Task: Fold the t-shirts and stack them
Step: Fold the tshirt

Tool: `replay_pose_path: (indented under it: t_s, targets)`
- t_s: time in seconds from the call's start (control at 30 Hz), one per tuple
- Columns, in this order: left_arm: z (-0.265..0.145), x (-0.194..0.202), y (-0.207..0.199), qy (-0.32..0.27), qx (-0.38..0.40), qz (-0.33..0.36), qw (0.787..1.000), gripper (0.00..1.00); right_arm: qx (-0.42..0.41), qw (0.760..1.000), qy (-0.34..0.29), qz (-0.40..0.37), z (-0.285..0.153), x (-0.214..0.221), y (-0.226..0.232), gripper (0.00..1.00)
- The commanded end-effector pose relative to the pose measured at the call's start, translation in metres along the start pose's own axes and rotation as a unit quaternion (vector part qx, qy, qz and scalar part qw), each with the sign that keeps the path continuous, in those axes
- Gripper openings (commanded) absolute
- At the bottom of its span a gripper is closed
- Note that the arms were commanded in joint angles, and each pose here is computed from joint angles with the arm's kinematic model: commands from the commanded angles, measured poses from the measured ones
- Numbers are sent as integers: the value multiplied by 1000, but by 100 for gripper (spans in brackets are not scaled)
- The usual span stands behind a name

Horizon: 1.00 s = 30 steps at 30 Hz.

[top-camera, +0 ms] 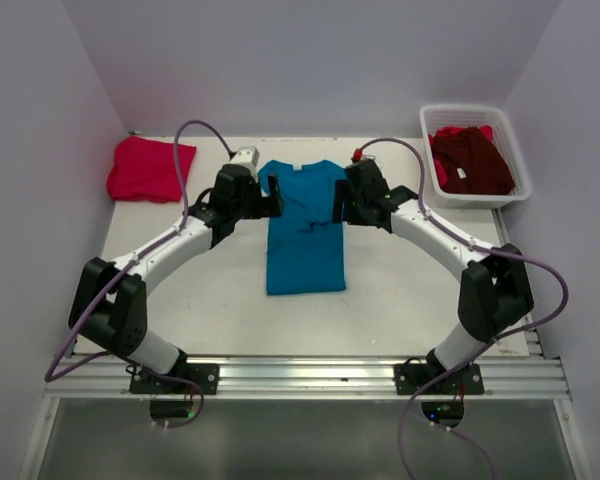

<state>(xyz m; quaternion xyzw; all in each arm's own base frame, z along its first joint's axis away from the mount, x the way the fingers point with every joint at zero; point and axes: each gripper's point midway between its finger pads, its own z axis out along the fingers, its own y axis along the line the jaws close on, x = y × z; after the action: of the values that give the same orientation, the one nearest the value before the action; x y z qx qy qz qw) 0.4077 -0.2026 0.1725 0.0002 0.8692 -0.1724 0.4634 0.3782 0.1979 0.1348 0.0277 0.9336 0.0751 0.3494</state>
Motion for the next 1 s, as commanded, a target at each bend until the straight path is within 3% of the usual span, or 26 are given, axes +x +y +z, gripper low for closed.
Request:
replay_pose_path:
  t_s: [0.0,0.03,0.07,0.2,0.4,0.8,0.97]
  targets:
    - [-17,43,2,30,32,-17,999,100,-63,998,21,-3,-12,17,14,65]
    - [-28,44,2,21,37,-20,999,100,-75,997,26,-2,-15,22,16,63]
    - [-33,72,5,51,48,-22,997,100,-102,994,49,2,-14,40,21,62]
    - [-62,119,-5,87,77,-10,993,100,-162,983,88,7,-22,76,30,61]
    - [-94,154,-13,95,142,-19,985,100,-207,971,119,13,-38,111,28,64]
    - [-85,223,-2,158,182,-79,967,100,-205,966,151,45,-28,156,14,64]
    - [-80,228,-5,159,199,-94,962,100,-199,966,155,51,-20,163,12,63]
